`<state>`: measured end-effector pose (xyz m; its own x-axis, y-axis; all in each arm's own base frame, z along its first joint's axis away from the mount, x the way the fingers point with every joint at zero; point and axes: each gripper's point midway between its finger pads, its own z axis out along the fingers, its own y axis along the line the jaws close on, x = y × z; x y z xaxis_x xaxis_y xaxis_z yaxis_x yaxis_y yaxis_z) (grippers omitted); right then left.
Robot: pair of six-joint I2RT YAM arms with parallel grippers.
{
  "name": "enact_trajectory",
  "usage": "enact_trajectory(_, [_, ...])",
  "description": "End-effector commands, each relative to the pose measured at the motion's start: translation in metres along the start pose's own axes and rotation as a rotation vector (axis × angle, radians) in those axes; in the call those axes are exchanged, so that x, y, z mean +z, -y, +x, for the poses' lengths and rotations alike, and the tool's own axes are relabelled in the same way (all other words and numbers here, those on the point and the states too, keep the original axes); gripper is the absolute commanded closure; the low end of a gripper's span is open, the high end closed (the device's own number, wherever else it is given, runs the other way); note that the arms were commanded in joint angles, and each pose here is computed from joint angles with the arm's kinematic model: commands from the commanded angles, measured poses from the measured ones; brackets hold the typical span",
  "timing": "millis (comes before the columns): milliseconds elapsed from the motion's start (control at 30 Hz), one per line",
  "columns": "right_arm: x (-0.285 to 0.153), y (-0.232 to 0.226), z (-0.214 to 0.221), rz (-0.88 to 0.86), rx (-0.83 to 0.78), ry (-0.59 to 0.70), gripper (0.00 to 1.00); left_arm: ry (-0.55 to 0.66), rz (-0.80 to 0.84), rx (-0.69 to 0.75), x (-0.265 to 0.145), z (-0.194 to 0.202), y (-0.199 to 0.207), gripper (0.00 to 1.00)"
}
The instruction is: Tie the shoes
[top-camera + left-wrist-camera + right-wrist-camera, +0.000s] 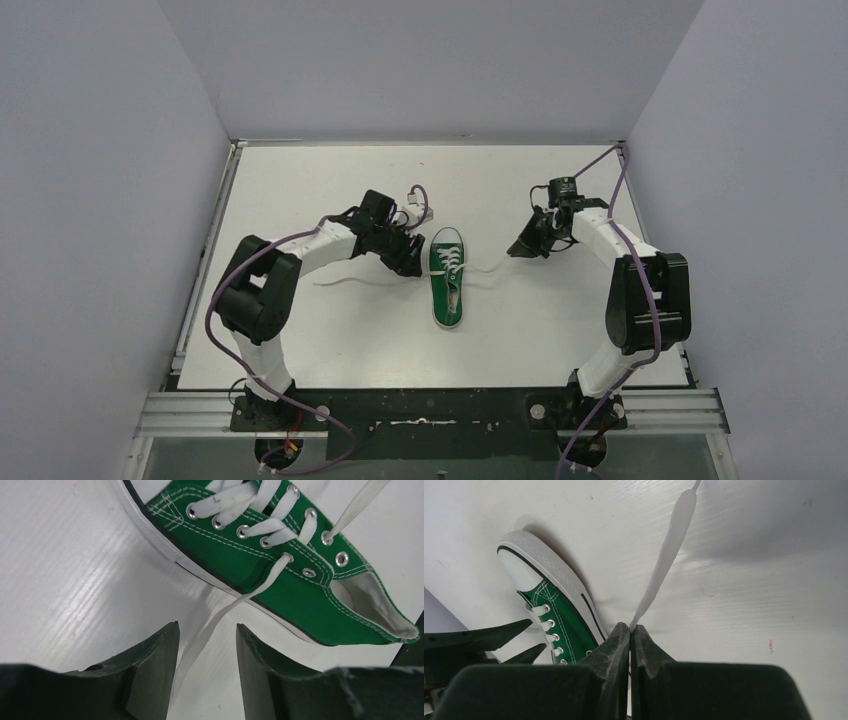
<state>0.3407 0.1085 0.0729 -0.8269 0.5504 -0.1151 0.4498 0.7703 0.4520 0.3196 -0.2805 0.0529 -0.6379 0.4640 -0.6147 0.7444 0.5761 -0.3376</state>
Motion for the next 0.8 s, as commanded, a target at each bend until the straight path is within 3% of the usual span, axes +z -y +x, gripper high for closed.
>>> enact_trajectory(0, [-0.013, -0.022, -0.012, -0.092, -0.045, 0.035, 1.00, 0.088, 0.070, 0.079, 0.014, -0.014, 0.004, 0.58])
enact_trajectory(267, [-0.013, -0.025, -0.010, -0.110, -0.043, 0.023, 1.00, 0.057, 0.108, 0.067, 0.029, -0.004, 0.005, 0.72])
enact_trajectory(567, [-0.026, -0.033, -0.012, -0.129, -0.064, 0.034, 1.00, 0.117, 0.020, 0.052, 0.007, -0.028, 0.002, 1.00])
enact_trajectory(767, [-0.048, -0.050, -0.005, -0.186, -0.096, 0.026, 1.00, 0.231, 0.082, -0.046, -0.022, -0.059, 0.032, 1.00])
